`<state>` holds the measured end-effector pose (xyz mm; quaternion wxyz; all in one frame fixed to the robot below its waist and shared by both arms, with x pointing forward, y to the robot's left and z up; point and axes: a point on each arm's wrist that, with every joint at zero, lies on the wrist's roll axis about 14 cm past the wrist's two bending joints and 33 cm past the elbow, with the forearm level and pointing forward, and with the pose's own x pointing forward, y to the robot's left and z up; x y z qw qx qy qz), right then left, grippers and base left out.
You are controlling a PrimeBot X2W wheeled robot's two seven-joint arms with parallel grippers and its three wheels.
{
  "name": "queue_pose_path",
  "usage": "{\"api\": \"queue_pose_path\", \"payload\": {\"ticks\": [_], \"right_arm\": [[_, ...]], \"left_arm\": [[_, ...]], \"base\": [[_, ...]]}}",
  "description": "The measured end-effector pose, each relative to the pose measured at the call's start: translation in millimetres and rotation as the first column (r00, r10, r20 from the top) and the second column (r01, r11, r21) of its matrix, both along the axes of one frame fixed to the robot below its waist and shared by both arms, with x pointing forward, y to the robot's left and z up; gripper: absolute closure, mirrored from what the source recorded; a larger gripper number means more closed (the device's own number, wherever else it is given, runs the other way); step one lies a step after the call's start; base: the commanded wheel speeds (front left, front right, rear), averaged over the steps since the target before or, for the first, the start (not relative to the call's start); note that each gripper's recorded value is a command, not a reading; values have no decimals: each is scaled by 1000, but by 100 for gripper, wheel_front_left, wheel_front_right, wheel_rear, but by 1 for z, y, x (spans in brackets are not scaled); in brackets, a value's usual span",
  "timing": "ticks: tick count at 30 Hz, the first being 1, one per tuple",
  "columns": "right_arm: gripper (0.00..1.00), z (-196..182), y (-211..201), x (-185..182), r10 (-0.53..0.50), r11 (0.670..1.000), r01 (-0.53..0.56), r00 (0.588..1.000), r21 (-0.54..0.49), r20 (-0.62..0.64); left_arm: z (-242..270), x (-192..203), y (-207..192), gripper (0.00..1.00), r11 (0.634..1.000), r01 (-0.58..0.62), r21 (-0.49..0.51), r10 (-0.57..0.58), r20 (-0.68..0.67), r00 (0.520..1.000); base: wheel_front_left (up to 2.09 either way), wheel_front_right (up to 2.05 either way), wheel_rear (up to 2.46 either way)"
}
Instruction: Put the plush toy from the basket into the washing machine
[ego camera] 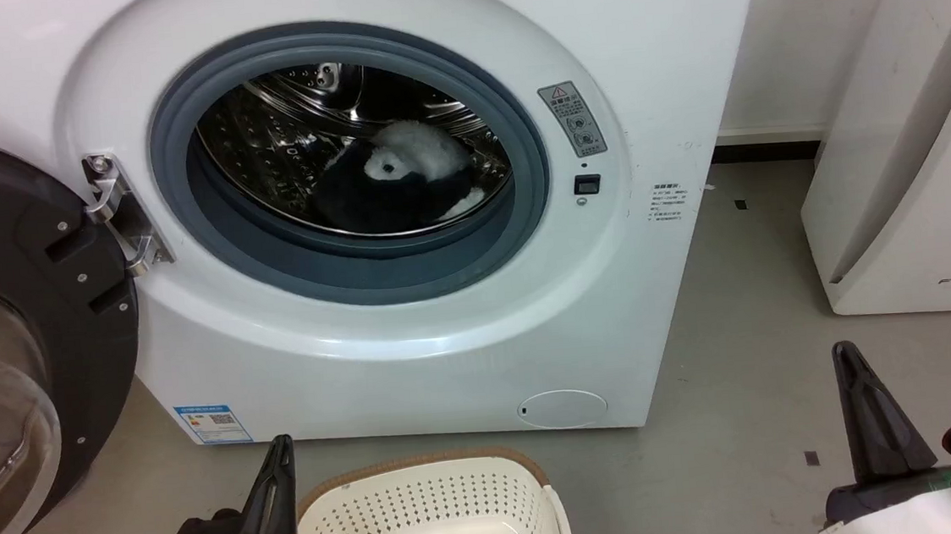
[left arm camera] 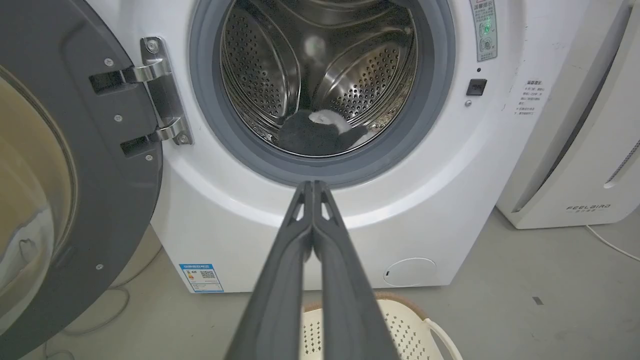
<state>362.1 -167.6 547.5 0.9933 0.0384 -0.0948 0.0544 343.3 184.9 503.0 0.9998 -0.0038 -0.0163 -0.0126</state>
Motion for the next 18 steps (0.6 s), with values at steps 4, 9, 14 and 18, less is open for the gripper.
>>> {"api": "queue_pose_path", "payload": {"ticks": [4, 9, 14, 18], "right_arm": [[100, -1, 1, 0, 1, 1000, -1, 1000, -12, -9], [100, -3, 1, 0, 2, 1000, -2, 1000, -20, -20], [100, -5, 1, 0, 2, 1000, -3, 1000, -23, -30], [100, -6, 1, 0, 3, 1000, -4, 999, -26, -39]], "left_arm": [[1, 1, 0, 100, 1000, -1, 3, 1, -2, 1000], [1, 2, 0, 100, 1000, 0, 6, 0, -4, 1000], [2, 3, -1, 100, 1000, -5, 2, 5, -5, 1000], [3, 4, -2, 100, 1000, -1, 4, 1, -7, 1000]], "base": [[0, 0, 0], [0, 0, 0], [0, 0, 0], [0, 0, 0]]}}
